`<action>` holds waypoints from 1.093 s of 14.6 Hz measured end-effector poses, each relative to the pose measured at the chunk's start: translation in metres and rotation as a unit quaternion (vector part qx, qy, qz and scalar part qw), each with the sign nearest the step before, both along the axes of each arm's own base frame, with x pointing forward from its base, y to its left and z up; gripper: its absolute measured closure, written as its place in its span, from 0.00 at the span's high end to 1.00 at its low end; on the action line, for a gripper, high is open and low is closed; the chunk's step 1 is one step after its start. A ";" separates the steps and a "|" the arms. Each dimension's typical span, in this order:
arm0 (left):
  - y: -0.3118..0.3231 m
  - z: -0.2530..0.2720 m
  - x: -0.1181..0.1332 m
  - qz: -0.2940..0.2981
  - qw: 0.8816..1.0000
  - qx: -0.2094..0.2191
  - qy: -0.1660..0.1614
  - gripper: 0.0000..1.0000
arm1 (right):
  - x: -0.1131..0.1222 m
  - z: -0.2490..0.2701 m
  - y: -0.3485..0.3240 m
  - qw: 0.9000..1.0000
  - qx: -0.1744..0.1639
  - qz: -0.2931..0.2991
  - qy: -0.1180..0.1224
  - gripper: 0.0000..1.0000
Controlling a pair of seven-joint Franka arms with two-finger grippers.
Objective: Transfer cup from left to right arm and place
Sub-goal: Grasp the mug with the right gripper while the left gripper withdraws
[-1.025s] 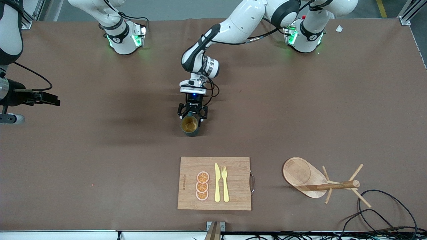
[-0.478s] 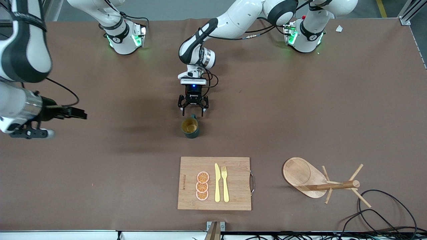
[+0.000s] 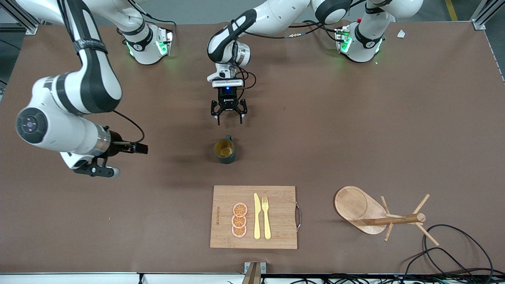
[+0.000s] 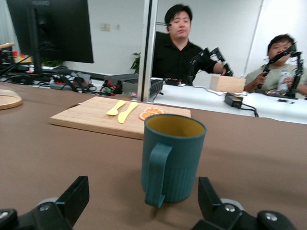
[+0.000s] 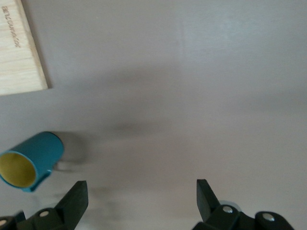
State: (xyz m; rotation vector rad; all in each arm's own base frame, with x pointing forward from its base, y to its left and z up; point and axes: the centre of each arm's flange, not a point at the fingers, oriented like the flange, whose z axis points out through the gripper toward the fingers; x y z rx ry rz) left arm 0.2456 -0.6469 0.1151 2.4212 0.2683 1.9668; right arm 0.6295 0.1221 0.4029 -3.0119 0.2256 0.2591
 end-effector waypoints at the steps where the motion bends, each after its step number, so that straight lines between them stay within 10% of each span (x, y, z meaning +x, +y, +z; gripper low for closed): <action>1: -0.004 0.018 -0.004 0.015 1.000 -0.004 0.018 1.00 | 0.002 -0.009 0.006 1.000 0.005 -0.002 0.002 1.00; 7: -0.006 0.173 -0.006 0.126 0.979 -0.057 0.148 1.00 | -0.004 -0.058 0.063 0.999 0.045 -0.007 -0.012 1.00; 16: 0.112 0.322 0.159 0.223 0.915 -0.037 0.335 1.00 | -0.068 -0.122 0.179 0.995 0.056 -0.041 -0.065 1.00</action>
